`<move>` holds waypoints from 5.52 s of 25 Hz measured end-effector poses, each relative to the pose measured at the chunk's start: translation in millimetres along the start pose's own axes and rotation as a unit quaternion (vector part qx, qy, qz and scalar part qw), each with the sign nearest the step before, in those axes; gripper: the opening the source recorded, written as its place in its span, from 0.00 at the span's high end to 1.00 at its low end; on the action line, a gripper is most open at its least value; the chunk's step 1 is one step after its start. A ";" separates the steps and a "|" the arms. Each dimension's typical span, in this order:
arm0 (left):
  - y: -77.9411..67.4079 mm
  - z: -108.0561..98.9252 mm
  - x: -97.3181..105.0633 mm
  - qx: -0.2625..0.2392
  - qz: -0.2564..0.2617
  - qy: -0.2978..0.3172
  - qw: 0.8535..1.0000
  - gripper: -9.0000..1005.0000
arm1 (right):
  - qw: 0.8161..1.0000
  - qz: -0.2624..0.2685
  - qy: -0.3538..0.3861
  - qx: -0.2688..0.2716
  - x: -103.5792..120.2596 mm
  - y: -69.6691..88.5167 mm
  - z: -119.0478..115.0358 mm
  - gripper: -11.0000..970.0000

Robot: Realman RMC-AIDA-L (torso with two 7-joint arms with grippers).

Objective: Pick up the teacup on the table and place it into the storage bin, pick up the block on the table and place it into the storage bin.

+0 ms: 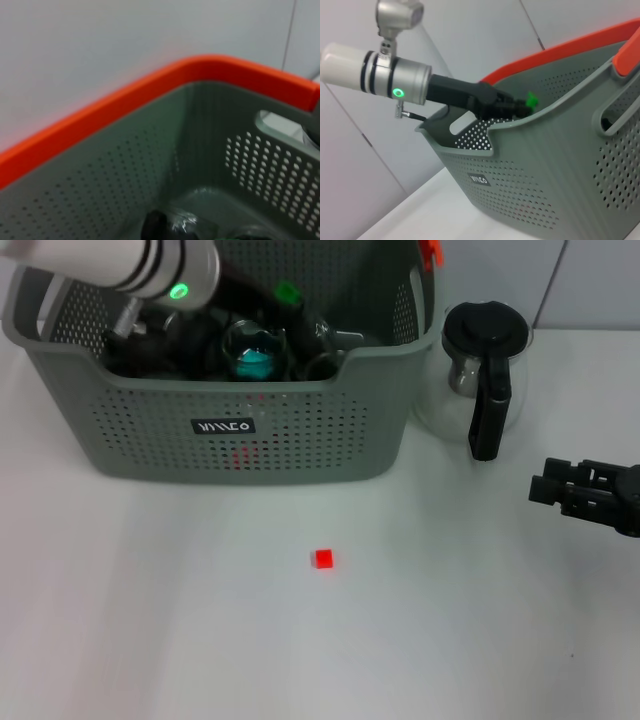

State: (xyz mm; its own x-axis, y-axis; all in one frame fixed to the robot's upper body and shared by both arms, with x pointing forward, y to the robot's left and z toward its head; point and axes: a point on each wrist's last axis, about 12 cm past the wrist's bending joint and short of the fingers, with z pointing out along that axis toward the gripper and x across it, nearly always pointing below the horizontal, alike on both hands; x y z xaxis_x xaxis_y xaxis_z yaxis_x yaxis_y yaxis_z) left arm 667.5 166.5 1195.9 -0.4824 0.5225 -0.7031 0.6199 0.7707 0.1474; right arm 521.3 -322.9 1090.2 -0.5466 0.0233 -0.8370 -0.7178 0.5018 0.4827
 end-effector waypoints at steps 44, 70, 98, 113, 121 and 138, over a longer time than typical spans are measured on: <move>-63.7 -48.0 93.3 0.336 0.116 0.058 0.933 0.41 | 1.000 -0.003 -0.002 -0.004 -7.2 -0.5 3.4 0.37; -103.6 13.5 86.2 0.234 0.231 0.096 0.940 0.42 | 1.000 -0.001 0.000 -0.002 -5.8 -1.1 2.6 0.37; -104.0 30.7 88.3 0.204 0.233 0.135 0.941 0.61 | 1.000 -0.002 0.000 0.002 -7.2 -2.4 2.8 0.37; -103.1 32.1 87.0 0.197 0.220 0.140 0.945 0.70 | 1.000 -0.001 0.000 0.003 -5.8 -2.3 1.8 0.37; -103.7 35.5 85.9 0.200 0.214 0.152 0.944 0.74 | 1.000 0.000 0.000 0.003 -4.9 -2.0 1.0 0.37; -34.4 -67.2 54.3 0.269 0.076 -0.067 0.958 0.79 | 1.000 -0.001 -0.001 0.003 -5.4 -2.0 0.3 0.37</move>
State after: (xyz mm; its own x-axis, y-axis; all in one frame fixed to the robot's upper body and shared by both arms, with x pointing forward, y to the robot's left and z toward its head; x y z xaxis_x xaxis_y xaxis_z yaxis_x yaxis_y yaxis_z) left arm 578.3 192.8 1199.3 -0.2999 0.5344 -0.7903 0.9234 0.3707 -0.0997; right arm 525.8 -323.8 1093.7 -0.5444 0.0246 -0.8385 -0.7161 0.5070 0.4798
